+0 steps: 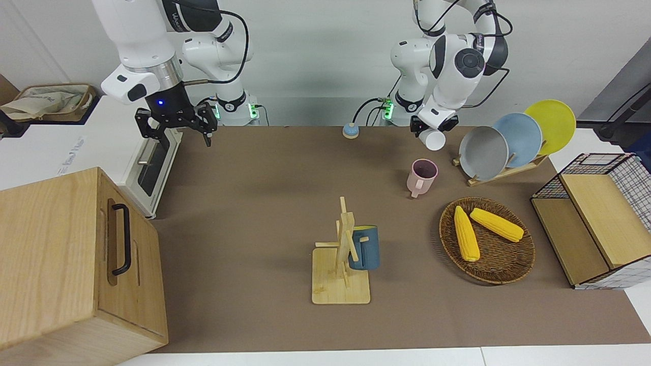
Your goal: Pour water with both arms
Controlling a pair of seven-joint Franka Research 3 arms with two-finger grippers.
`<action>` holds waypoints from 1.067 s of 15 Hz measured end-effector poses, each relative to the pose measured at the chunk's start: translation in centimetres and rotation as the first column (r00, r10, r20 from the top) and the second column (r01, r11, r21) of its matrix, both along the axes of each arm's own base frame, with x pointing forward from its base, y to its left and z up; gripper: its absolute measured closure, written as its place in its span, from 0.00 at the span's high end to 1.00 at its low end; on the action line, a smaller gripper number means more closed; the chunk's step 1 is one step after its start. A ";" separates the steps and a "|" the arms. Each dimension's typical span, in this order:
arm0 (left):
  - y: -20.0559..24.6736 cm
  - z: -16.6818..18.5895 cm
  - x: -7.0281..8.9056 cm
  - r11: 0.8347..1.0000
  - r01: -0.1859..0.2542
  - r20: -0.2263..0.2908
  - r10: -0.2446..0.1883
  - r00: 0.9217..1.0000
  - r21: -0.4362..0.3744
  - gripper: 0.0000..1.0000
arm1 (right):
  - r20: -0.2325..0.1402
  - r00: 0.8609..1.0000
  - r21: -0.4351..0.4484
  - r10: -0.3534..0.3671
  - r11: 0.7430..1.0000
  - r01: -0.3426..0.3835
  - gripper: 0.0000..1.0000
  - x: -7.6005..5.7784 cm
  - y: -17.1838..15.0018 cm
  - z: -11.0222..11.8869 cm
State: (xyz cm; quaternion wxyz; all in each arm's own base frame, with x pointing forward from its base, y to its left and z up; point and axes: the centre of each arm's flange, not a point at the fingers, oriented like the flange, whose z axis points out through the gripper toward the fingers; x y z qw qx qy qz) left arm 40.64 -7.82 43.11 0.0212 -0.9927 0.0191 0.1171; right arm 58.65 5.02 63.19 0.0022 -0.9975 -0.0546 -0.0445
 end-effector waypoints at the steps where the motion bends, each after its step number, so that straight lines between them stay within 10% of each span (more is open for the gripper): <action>1: 0.0 0.0 -0.3 1.000 -0.006 0.025 0.006 1.000 -0.006 0.63 | 0.000 1.000 0.000 0.000 1.000 0.000 1.00 0.0 0.0 0.0; 11: 2.9 2.2 -0.6 0.996 -0.058 0.151 0.067 0.986 -0.063 0.63 | 0.000 1.000 0.000 0.000 1.000 0.000 1.00 0.0 0.0 0.0; 16: 6.9 6.1 -0.8 0.990 -0.094 0.295 0.121 0.948 -0.105 0.63 | 0.000 1.000 0.000 0.000 1.000 0.000 1.00 0.0 0.0 0.0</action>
